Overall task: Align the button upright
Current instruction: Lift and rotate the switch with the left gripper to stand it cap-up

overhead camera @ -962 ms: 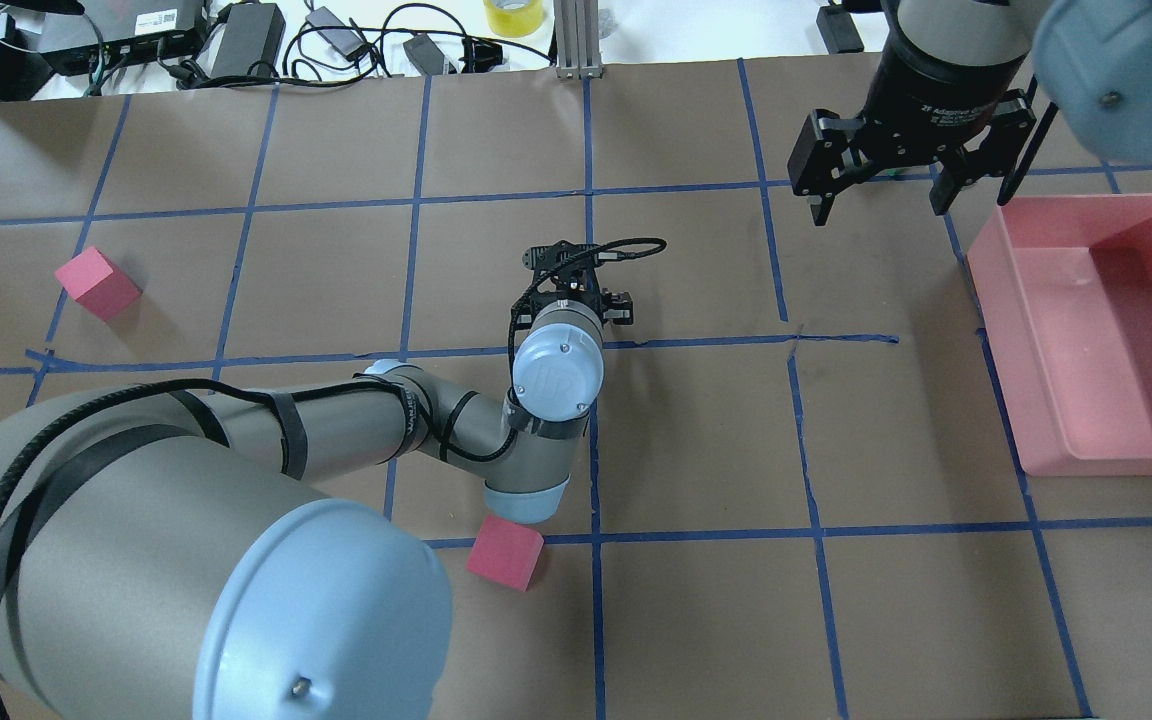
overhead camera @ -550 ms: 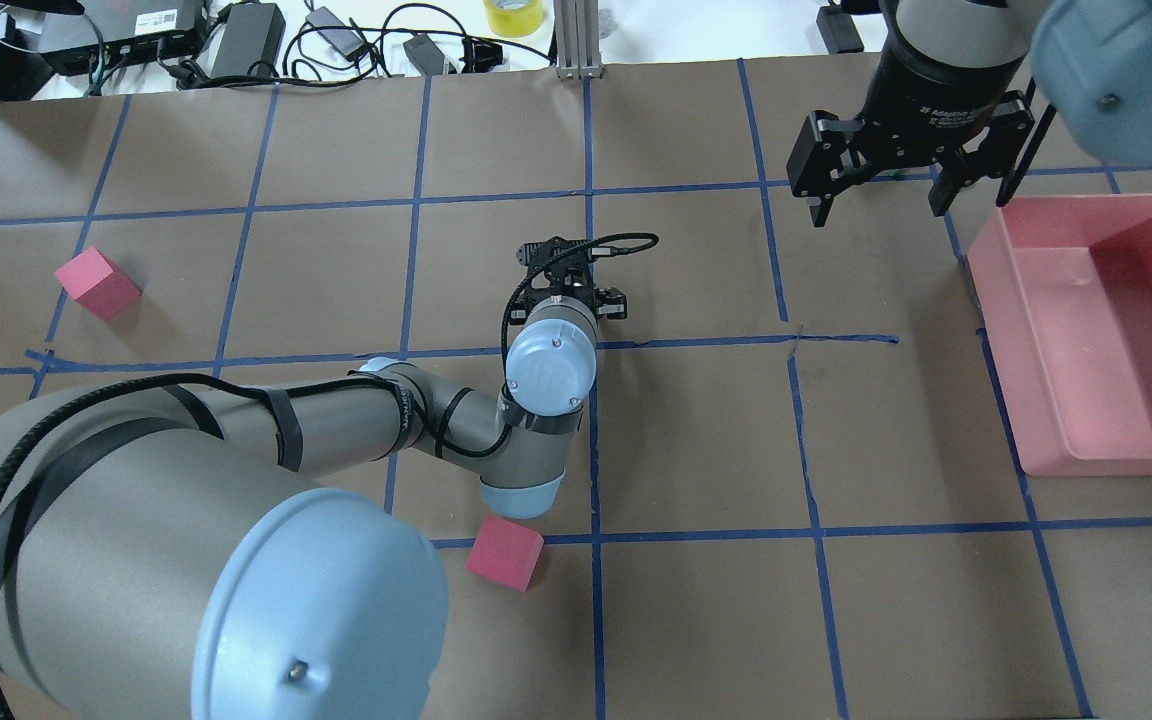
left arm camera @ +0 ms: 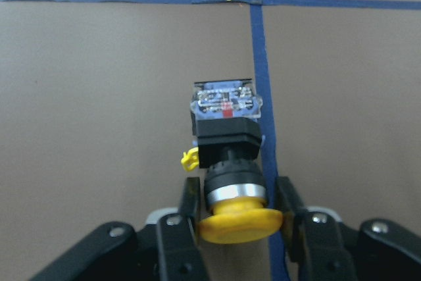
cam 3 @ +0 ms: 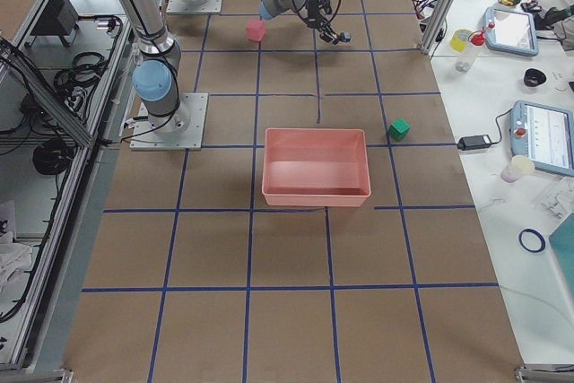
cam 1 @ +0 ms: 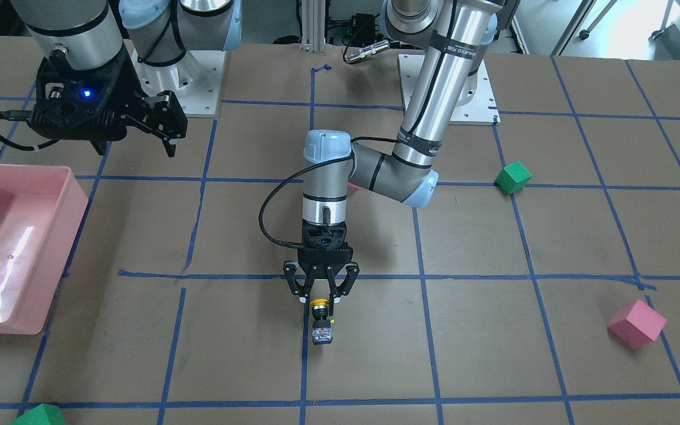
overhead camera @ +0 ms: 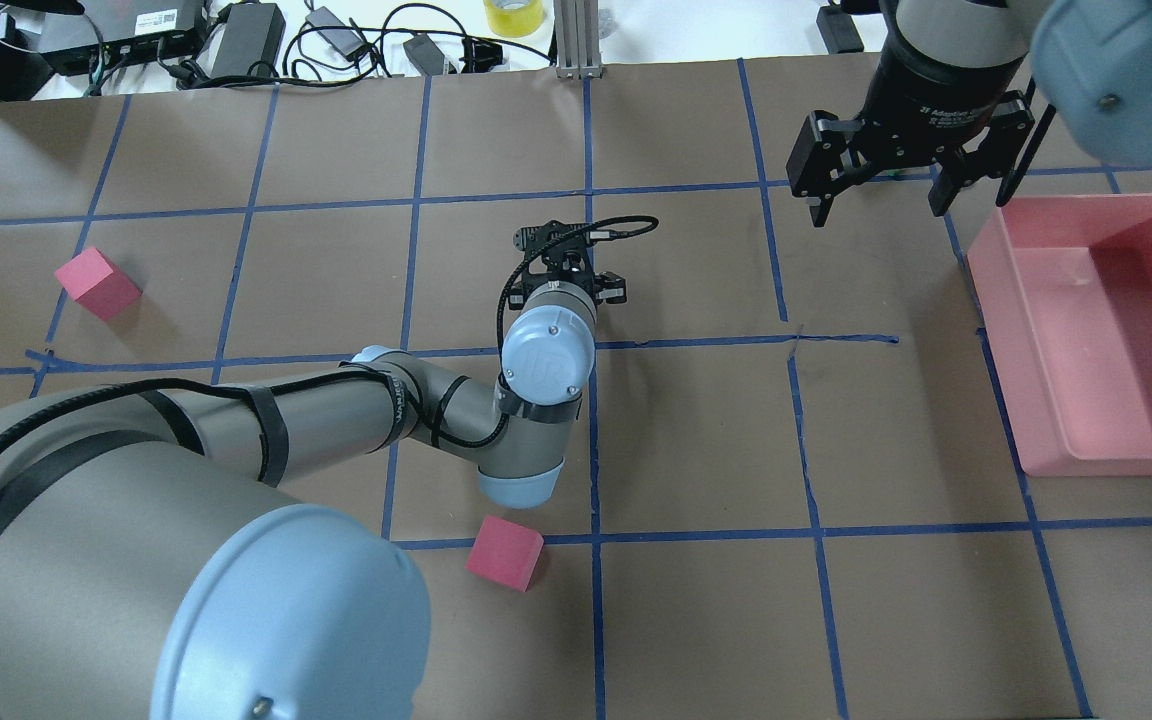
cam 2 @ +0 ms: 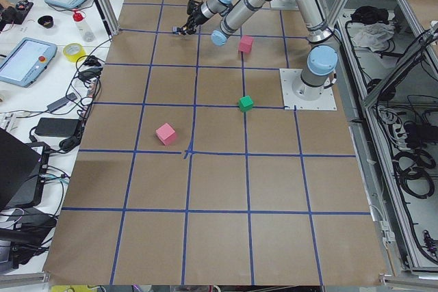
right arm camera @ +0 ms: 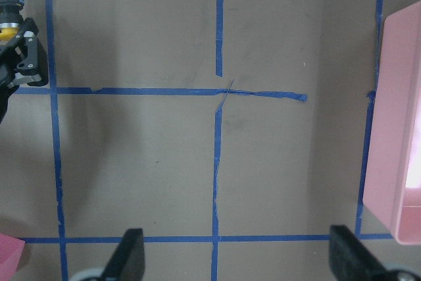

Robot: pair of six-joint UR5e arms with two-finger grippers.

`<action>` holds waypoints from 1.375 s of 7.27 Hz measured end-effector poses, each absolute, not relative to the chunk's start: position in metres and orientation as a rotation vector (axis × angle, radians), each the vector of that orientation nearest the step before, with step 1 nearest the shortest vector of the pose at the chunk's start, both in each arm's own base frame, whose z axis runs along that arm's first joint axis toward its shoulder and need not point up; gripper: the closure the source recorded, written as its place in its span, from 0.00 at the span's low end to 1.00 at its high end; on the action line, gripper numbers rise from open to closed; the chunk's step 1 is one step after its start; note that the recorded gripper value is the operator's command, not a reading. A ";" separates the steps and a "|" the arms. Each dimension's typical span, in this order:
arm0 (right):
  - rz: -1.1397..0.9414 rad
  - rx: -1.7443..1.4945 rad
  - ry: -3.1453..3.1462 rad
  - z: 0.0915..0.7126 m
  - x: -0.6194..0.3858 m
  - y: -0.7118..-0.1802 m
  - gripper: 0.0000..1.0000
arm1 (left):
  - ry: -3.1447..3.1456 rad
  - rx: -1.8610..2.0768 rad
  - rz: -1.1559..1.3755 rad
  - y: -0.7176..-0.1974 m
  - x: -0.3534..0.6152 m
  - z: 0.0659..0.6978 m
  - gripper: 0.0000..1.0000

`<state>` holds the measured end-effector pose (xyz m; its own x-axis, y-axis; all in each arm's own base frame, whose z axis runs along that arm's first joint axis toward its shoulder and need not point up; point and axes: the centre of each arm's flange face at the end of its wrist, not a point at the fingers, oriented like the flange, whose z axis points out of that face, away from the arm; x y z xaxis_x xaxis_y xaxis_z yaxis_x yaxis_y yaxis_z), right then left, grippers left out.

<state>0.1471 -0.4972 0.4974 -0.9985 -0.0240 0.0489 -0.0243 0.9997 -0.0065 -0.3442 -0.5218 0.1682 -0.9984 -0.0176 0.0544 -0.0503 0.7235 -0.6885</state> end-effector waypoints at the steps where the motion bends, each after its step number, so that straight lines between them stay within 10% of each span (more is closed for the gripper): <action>1: 0.016 0.037 -3.093 0.498 0.147 -0.498 0.00 | -2.924 0.073 1.061 -0.530 -0.339 0.182 0.90; 10: 0.029 0.037 -3.091 0.499 0.147 -0.498 0.00 | -2.317 1.314 -0.523 -0.577 -0.313 0.249 1.00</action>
<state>0.1469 -0.4979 0.4990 -0.9984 -0.0235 0.0509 -0.0244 0.9995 -0.0182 -0.3127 -0.5766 0.2495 -0.4626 -0.8691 0.1753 -0.7095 0.4814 0.5146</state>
